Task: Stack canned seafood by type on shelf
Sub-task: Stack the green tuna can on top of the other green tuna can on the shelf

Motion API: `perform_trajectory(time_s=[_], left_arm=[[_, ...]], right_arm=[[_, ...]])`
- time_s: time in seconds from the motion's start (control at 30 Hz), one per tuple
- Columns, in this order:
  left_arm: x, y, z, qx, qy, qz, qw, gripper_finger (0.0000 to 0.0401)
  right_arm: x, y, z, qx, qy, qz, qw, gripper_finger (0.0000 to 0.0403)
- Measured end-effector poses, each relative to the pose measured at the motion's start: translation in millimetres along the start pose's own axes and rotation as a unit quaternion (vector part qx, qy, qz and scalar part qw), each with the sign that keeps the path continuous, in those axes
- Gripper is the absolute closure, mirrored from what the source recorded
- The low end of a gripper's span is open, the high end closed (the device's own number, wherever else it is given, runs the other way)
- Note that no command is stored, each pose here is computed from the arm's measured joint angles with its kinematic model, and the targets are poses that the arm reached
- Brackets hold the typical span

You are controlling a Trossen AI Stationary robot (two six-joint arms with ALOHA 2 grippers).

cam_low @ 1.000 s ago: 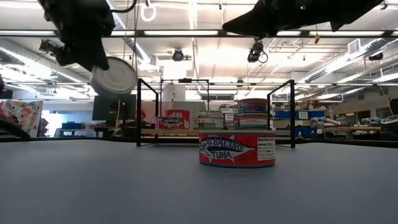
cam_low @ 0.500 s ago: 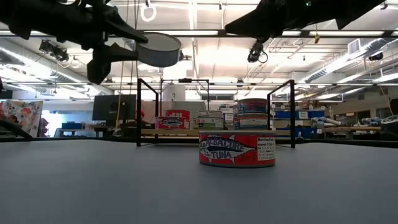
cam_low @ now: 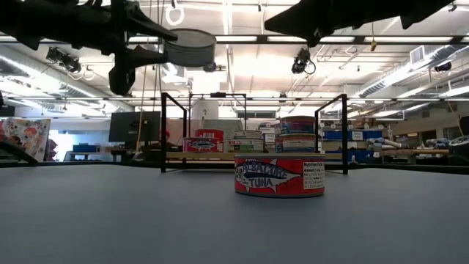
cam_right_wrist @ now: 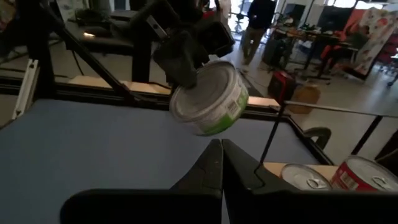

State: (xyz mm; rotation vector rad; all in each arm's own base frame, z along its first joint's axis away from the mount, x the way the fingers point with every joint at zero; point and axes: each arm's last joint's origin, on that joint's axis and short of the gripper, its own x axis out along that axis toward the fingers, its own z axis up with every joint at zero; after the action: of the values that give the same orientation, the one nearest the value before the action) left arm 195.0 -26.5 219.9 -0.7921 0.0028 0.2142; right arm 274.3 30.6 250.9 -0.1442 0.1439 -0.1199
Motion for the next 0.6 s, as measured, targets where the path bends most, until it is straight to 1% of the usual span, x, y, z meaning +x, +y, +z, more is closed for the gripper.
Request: perform_trajectory(time_s=[0.1, 0.2, 0.3, 0.47, 0.6], left_arm=[[0, 1, -1, 0.002, 0.003, 0.003, 1.000, 0.0257], [0, 2, -1, 0.004, 0.001, 0.011, 1.000, 0.0257], [1, 3, 0, 0.002, -0.003, 0.015, 1.000, 0.0257], [3, 7, 5, -0.012, -0.017, 0.024, 0.999, 0.0257], [4, 10, 7, -0.024, -0.012, 0.027, 0.999, 0.0257]], right_arm=[[-1, 4, 2, -0.005, 0.004, -0.006, 1.000, 0.0395], [2, 9, 9, -0.009, 0.010, -0.002, 1.000, 0.0395], [9, 16, 13, -0.023, 0.032, -0.004, 0.999, 0.0394], [26, 29, 13, -0.049, 0.095, 0.008, 0.994, 0.0394], [34, 39, 12, -0.074, 0.148, -0.005, 0.986, 0.0390]])
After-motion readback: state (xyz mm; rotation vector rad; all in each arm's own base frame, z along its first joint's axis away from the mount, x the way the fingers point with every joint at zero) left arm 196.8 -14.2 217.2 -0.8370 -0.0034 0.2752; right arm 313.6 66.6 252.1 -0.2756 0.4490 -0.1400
